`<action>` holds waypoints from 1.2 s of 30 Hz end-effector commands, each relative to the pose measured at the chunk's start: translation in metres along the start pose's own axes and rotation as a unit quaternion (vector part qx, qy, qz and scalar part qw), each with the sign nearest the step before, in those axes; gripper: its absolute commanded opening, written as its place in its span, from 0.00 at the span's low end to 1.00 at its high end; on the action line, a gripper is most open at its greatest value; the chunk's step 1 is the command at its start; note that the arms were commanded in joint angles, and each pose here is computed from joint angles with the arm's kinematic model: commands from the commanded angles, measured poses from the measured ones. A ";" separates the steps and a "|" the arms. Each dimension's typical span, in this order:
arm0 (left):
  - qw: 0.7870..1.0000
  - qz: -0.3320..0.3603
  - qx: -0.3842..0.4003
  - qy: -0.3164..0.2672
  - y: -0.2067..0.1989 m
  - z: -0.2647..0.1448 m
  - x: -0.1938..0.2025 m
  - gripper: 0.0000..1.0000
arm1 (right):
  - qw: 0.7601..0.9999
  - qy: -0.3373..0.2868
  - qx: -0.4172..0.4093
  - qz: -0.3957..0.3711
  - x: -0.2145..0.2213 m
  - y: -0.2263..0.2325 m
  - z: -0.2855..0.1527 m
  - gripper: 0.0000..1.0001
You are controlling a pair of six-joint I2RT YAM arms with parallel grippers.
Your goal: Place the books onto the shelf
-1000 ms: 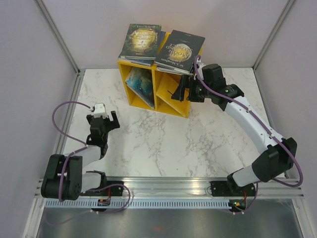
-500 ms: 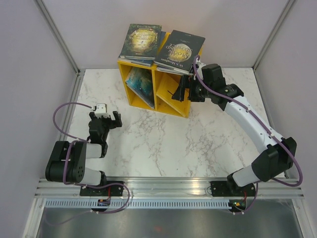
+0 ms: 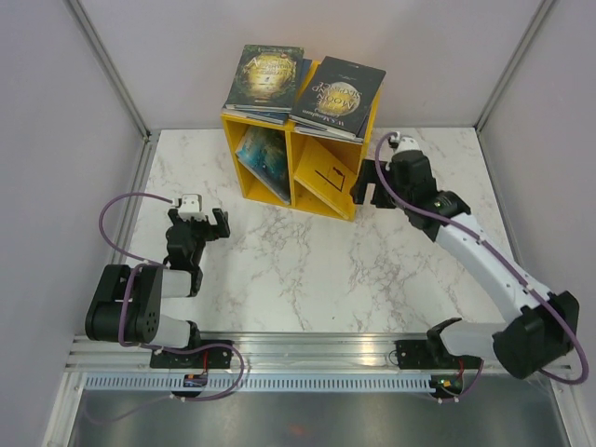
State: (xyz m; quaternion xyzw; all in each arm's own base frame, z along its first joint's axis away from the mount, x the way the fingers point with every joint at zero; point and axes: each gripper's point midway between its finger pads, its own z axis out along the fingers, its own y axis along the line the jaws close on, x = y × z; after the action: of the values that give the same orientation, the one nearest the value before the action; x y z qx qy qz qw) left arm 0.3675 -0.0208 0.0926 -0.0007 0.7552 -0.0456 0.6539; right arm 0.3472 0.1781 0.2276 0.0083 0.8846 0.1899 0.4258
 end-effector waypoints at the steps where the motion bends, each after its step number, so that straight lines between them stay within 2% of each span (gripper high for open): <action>1: 0.999 0.028 0.003 -0.029 0.002 0.001 -0.013 1.00 | 0.987 -0.123 0.104 0.024 -0.021 -0.055 -0.015 0.98; 5: 0.999 0.028 0.005 -0.030 0.001 0.002 -0.014 1.00 | 0.978 -0.099 0.178 0.045 0.022 -0.103 -0.013 0.98; 9: 0.999 0.028 0.005 -0.030 0.001 0.002 -0.014 1.00 | 0.973 -0.031 0.228 0.034 0.070 -0.154 -0.006 0.98; 12: 0.999 0.028 0.004 -0.030 0.001 0.002 -0.014 1.00 | 0.951 -0.039 0.304 0.028 0.083 -0.193 -0.017 0.98; 13: 0.999 0.028 0.004 -0.030 0.001 0.002 -0.014 1.00 | 0.949 -0.071 0.306 0.023 0.074 -0.196 -0.019 0.98; 14: 0.999 0.028 0.005 -0.029 0.001 0.002 -0.013 1.00 | 0.950 -0.061 0.307 0.009 0.094 -0.206 -0.018 0.98; 16: 0.999 0.028 0.005 -0.030 0.001 0.002 -0.014 1.00 | 0.953 -0.116 0.278 -0.011 0.072 -0.202 -0.023 0.98; 21: 0.999 0.028 0.004 -0.030 0.001 0.002 -0.014 1.00 | 0.944 -0.155 0.290 -0.025 0.090 -0.218 -0.031 0.98; 23: 0.999 0.028 0.005 -0.030 0.001 0.002 -0.014 1.00 | 0.939 -0.217 0.263 -0.039 0.076 -0.210 -0.039 0.98; 24: 0.999 0.028 0.005 -0.030 0.001 0.002 -0.014 1.00 | 0.942 -0.219 0.249 -0.049 0.094 -0.212 -0.035 0.98; 25: 0.999 0.028 0.004 -0.029 0.001 0.002 -0.013 1.00 | 0.933 -0.273 0.227 -0.065 0.074 -0.203 -0.043 0.98; 26: 0.999 0.028 0.005 -0.028 0.001 0.002 -0.013 1.00 | 0.933 -0.274 0.222 -0.069 0.085 -0.206 -0.040 0.98; 28: 0.999 0.028 0.004 -0.029 0.001 0.002 -0.013 1.00 | 0.923 -0.310 0.223 -0.039 0.077 -0.209 -0.039 0.98; 32: 0.999 0.028 0.004 -0.029 0.001 0.002 -0.013 1.00 | 0.915 -0.339 0.215 -0.051 0.060 -0.208 -0.026 0.98; 34: 0.999 0.028 0.005 -0.030 0.001 0.002 -0.014 1.00 | 0.917 -0.338 0.201 -0.062 0.053 -0.205 -0.010 0.98; 36: 0.999 0.028 0.004 -0.029 0.001 0.002 -0.013 1.00 | 0.923 -0.324 0.178 -0.109 0.042 -0.195 0.007 0.98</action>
State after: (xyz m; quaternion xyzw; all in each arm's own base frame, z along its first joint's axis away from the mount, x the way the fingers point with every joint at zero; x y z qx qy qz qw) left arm 0.3678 -0.0210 0.0930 -0.0003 0.7544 -0.0458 0.6549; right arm 0.3106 -0.0115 0.0600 0.0953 0.7892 -0.0621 0.6035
